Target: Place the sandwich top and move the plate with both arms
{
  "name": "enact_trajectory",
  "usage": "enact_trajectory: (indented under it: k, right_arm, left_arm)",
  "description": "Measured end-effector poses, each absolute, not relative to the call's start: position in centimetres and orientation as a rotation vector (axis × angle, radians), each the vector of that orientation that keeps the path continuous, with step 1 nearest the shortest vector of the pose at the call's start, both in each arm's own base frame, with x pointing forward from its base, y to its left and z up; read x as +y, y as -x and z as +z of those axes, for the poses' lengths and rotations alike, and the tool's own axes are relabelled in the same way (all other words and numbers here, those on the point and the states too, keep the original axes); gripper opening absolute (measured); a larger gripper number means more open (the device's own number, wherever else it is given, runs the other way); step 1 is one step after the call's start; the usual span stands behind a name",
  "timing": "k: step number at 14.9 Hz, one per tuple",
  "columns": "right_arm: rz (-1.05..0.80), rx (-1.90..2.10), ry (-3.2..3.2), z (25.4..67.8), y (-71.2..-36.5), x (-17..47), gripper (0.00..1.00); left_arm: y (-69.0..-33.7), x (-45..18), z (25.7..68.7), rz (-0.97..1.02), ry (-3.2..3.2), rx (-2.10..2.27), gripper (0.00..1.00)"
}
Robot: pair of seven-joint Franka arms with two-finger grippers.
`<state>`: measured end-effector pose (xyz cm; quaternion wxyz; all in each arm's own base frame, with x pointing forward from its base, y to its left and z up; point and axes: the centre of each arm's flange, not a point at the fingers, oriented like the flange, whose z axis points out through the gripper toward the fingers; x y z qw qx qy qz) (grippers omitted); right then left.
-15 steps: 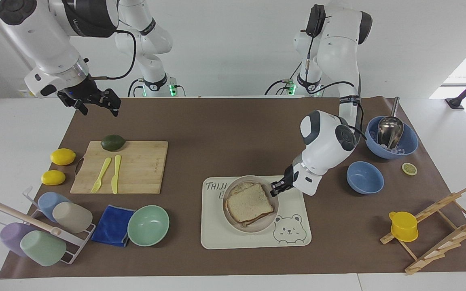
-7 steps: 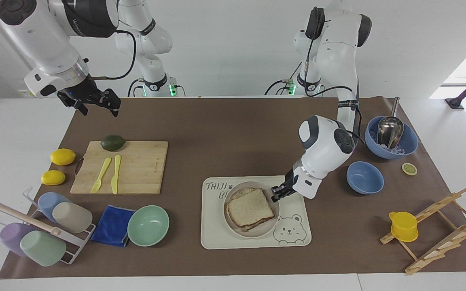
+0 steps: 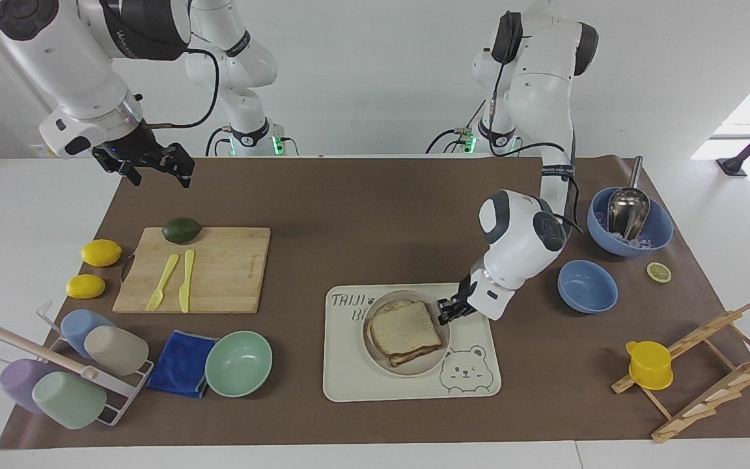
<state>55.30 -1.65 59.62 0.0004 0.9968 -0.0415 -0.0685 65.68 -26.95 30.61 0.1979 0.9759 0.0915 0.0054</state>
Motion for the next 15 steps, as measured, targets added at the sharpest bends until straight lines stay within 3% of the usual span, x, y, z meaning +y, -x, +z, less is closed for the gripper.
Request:
enact_trajectory:
  k: [1, 2, 10, 15]
  right_arm:
    - [-0.215, -0.130, -3.131, 59.6, -55.3, -1.7, 1.00]
    - [-0.215, -0.130, -3.131, 59.6, -55.3, -1.7, 1.00]
    - [-0.215, -0.130, -3.131, 59.6, -55.3, -1.7, 1.00]
    - [-0.215, -0.130, -3.131, 59.6, -55.3, -1.7, 1.00]
  left_arm:
    - [-65.5, -26.8, 30.2, 0.017, -2.737, 0.239, 0.06]
    - [-65.3, -26.7, 30.0, 0.019, -2.741, 0.222, 0.15]
    - [-65.8, -24.9, 31.5, 0.035, -2.800, 0.146, 0.99]
    - [-66.5, -24.0, 33.8, 0.070, -2.788, 0.151, 1.00]
